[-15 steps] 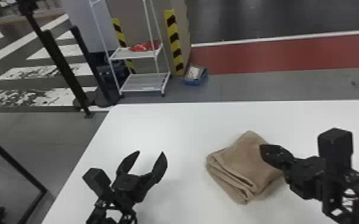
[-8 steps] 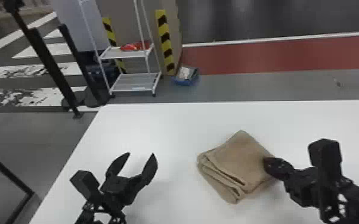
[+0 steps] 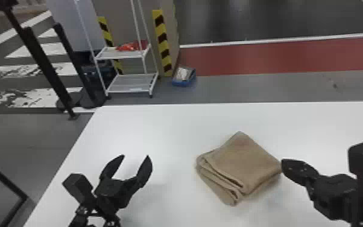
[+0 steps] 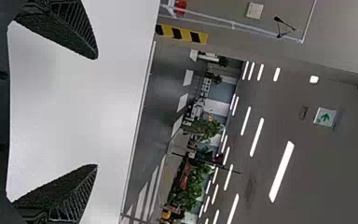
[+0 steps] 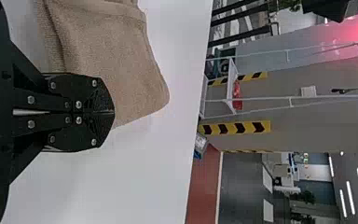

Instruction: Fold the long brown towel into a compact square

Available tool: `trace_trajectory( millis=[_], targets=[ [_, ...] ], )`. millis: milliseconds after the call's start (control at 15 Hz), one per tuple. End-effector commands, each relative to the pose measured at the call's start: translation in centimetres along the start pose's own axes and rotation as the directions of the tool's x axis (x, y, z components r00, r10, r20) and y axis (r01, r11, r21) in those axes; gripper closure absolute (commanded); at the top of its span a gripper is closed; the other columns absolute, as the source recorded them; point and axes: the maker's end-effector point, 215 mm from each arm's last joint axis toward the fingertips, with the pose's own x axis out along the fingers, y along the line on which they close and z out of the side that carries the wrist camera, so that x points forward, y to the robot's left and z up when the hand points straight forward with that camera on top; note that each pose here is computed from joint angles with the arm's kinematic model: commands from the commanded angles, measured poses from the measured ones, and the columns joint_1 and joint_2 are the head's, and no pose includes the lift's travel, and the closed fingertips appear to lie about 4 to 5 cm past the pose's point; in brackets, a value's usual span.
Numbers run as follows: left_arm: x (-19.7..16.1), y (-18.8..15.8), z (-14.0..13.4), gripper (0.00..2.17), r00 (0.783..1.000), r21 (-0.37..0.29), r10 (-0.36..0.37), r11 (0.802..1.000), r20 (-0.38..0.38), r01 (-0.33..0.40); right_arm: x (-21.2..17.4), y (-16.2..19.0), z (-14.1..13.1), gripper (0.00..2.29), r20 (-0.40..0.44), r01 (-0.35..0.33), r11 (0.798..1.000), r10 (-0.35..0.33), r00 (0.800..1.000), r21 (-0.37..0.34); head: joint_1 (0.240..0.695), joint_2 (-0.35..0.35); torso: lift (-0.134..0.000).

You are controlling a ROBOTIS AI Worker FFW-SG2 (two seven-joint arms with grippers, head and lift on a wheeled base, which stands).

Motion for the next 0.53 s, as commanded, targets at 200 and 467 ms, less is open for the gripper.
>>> trace_trajectory(
  millis=[200,467],
  targets=[
    [0.3,-0.5,0.0,0.04,1.0,-0.003,-0.01,1.0,0.001,0.01,-0.1,-2.3,-3.9,2.11,-0.157,0.05,0.996,-0.038,0.987,0.069,0.695,0.176,-0.126],
    [-0.3,0.5,0.1,0.04,1.0,-0.004,0.008,1.0,0.004,-0.008,4.9,-1.3,-5.0,2.11,-0.253,0.016,0.999,-0.008,0.967,0.03,0.695,0.172,-0.126]
  ],
)
